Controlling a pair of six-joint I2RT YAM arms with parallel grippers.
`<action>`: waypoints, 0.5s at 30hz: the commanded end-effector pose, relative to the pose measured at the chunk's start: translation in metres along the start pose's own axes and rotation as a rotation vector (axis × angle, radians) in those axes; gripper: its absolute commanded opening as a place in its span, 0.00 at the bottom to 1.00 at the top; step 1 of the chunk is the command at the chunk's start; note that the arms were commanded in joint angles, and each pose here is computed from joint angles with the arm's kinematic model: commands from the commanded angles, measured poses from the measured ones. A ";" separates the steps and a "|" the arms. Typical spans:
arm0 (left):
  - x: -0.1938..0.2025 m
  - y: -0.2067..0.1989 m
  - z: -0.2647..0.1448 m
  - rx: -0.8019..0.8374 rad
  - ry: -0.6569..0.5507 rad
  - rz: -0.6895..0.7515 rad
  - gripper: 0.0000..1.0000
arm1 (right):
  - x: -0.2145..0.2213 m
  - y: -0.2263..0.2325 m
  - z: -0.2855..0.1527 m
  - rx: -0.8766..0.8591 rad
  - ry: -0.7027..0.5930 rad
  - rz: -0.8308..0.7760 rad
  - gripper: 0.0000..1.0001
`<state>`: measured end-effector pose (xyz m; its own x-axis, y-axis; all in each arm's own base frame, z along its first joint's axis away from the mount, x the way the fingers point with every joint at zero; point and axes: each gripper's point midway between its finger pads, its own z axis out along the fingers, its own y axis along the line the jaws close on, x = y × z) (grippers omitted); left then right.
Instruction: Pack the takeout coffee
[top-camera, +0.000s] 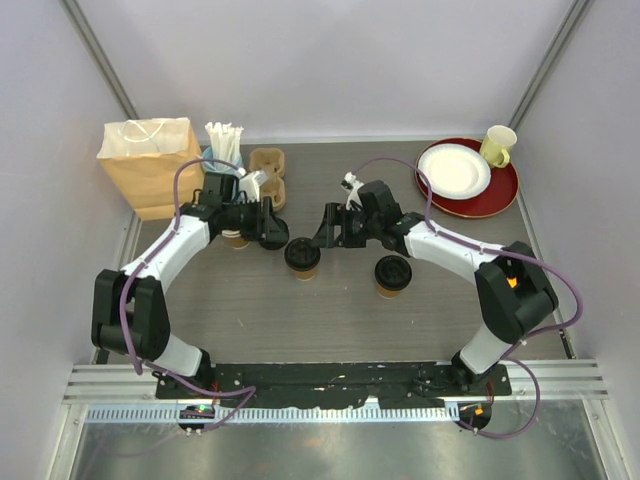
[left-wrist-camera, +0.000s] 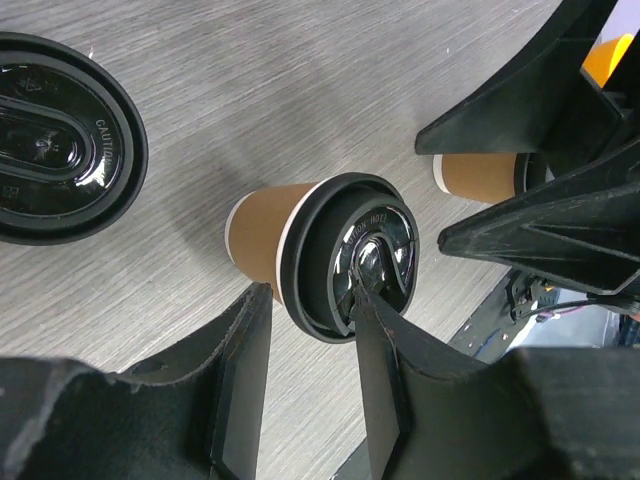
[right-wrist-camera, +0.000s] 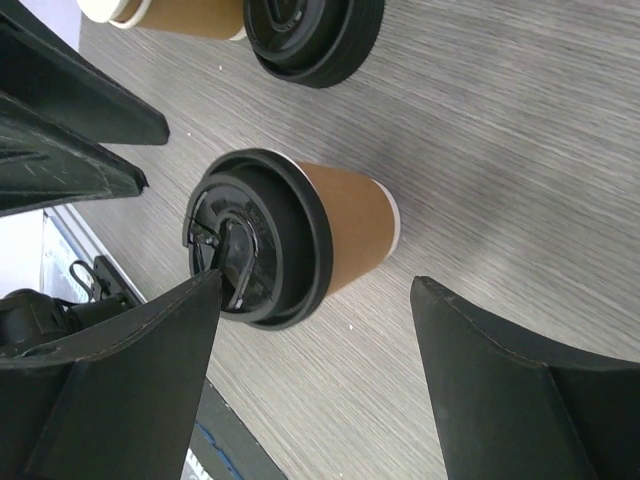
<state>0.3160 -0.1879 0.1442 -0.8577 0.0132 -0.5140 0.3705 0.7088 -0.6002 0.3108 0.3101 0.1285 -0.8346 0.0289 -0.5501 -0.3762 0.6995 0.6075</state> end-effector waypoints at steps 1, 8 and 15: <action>-0.014 -0.005 0.001 0.028 -0.071 -0.046 0.41 | -0.030 0.031 0.011 -0.096 -0.093 -0.014 0.81; -0.006 0.010 0.005 0.008 -0.074 -0.123 0.36 | -0.028 0.028 0.019 -0.099 -0.089 0.001 0.76; 0.011 0.008 0.012 0.060 -0.032 -0.203 0.36 | -0.023 0.030 0.025 -0.116 -0.073 0.013 0.73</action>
<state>0.3144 -0.1824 0.1225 -0.8986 -0.1204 -0.4220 0.2216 0.7055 -0.6732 0.3203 0.3323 0.1222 -0.8389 0.0667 -0.5402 -0.3676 0.6624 0.6527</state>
